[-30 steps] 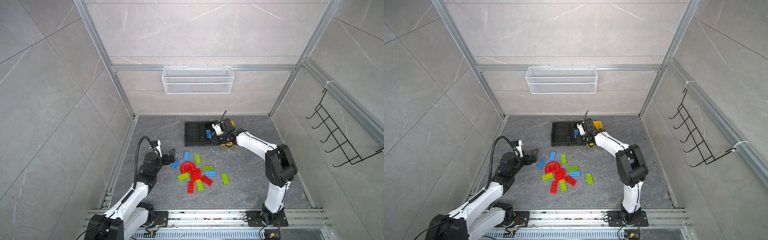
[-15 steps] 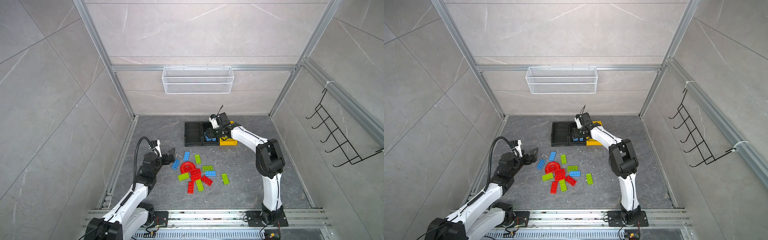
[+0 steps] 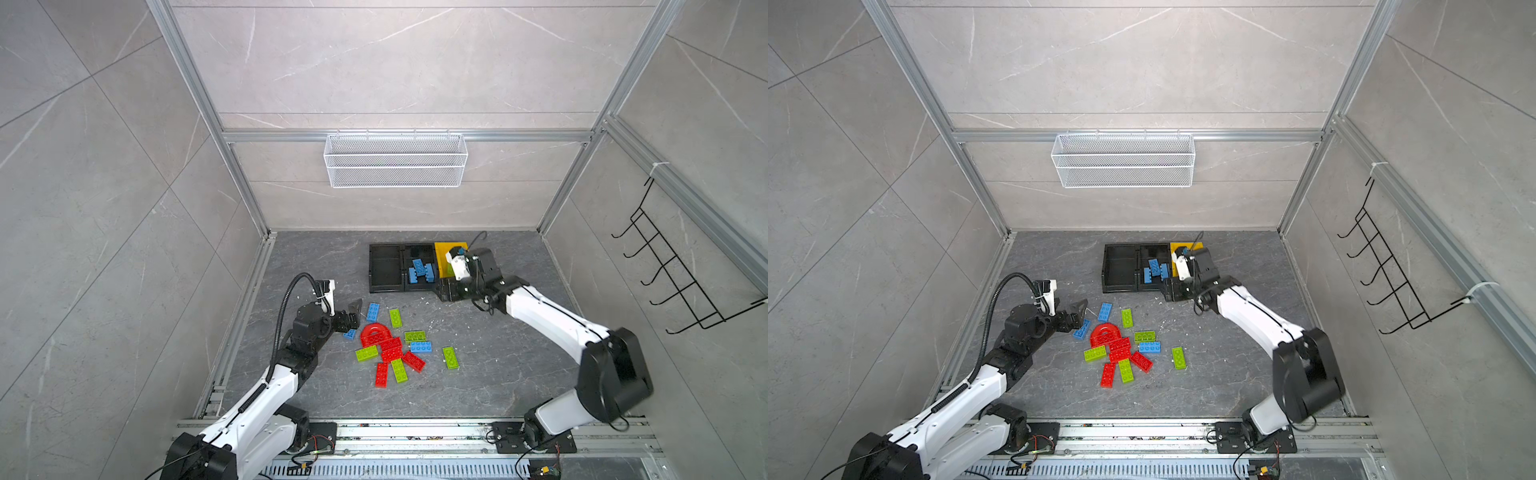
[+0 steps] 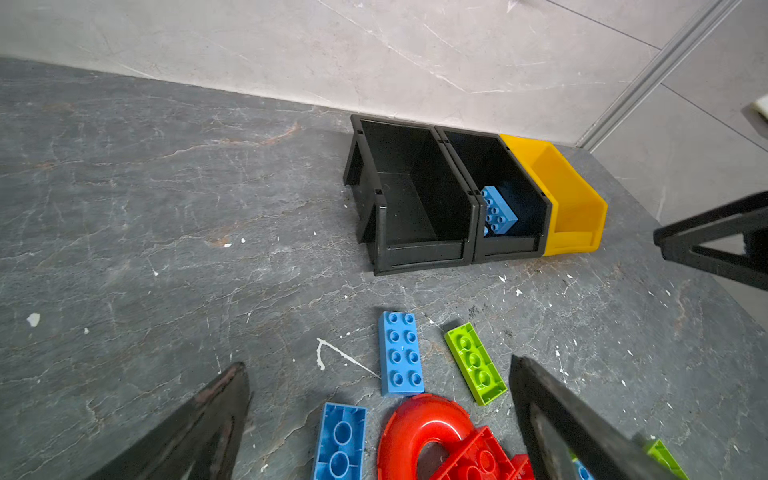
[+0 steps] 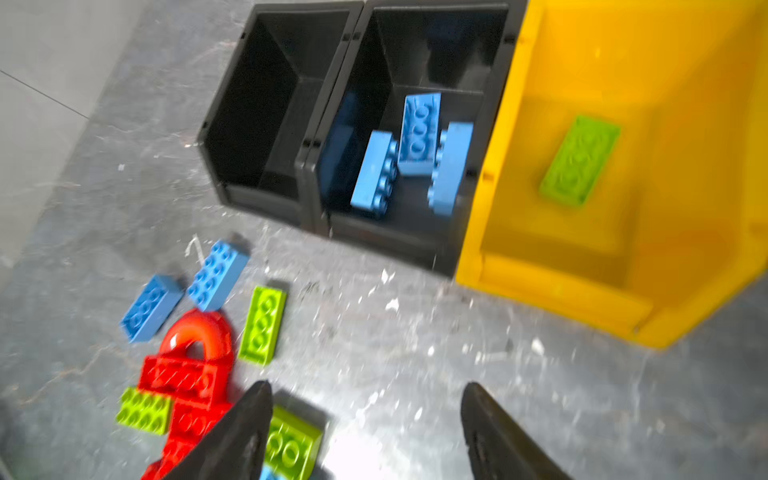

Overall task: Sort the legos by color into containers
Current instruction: 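Draw the right arm back while the left gripper reaches toward a blue brick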

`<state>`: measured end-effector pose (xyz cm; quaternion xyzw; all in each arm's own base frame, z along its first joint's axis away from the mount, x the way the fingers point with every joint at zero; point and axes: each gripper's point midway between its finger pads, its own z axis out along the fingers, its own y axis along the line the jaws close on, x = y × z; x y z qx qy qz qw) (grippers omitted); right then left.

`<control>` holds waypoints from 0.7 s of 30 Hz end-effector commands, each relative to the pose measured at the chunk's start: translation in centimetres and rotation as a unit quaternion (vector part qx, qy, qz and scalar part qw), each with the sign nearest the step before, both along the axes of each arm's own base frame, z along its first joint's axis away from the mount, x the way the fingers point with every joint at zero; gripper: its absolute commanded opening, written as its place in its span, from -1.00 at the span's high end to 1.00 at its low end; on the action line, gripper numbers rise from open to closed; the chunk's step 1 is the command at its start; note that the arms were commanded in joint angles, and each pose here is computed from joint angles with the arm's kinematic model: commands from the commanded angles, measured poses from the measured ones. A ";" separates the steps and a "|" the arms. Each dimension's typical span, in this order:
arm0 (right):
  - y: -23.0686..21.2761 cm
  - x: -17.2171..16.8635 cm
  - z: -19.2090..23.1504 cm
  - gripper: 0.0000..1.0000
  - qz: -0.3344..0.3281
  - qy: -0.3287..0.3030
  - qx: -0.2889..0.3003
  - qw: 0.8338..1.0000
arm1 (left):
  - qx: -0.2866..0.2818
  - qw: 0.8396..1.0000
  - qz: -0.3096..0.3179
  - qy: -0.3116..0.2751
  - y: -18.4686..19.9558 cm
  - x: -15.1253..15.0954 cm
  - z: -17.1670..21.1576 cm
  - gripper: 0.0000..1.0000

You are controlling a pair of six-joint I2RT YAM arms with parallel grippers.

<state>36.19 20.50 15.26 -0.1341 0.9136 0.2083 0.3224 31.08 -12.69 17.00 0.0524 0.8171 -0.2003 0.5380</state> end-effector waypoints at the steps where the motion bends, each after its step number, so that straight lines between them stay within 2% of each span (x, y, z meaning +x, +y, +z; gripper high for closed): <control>1: 1.1 -3.3 -1.7 -0.45 0.009 0.018 0.015 1.000 | 0.013 0.999 -0.017 -0.026 -0.7 0.5 1.9 -0.99; 5: 1.3 -5.4 -1.9 -0.47 0.025 0.020 0.017 0.999 | 0.025 0.997 -0.070 0.002 -3.2 0.4 1.4 -0.99; 9: 0.8 -6.3 -0.9 -0.49 0.032 -0.005 0.022 0.999 | 0.073 0.989 -0.115 0.056 -6.2 0.9 -1.2 -0.99; 13: 0.4 -6.8 -1.1 -0.48 0.037 -0.021 0.022 0.999 | 0.098 0.983 -0.100 0.117 -6.2 2.0 -3.9 -0.92; 21: -0.6 -8.2 0.0 -0.49 0.030 -0.061 0.042 0.997 | 0.118 0.971 -0.106 0.177 -7.0 2.9 -6.9 -0.72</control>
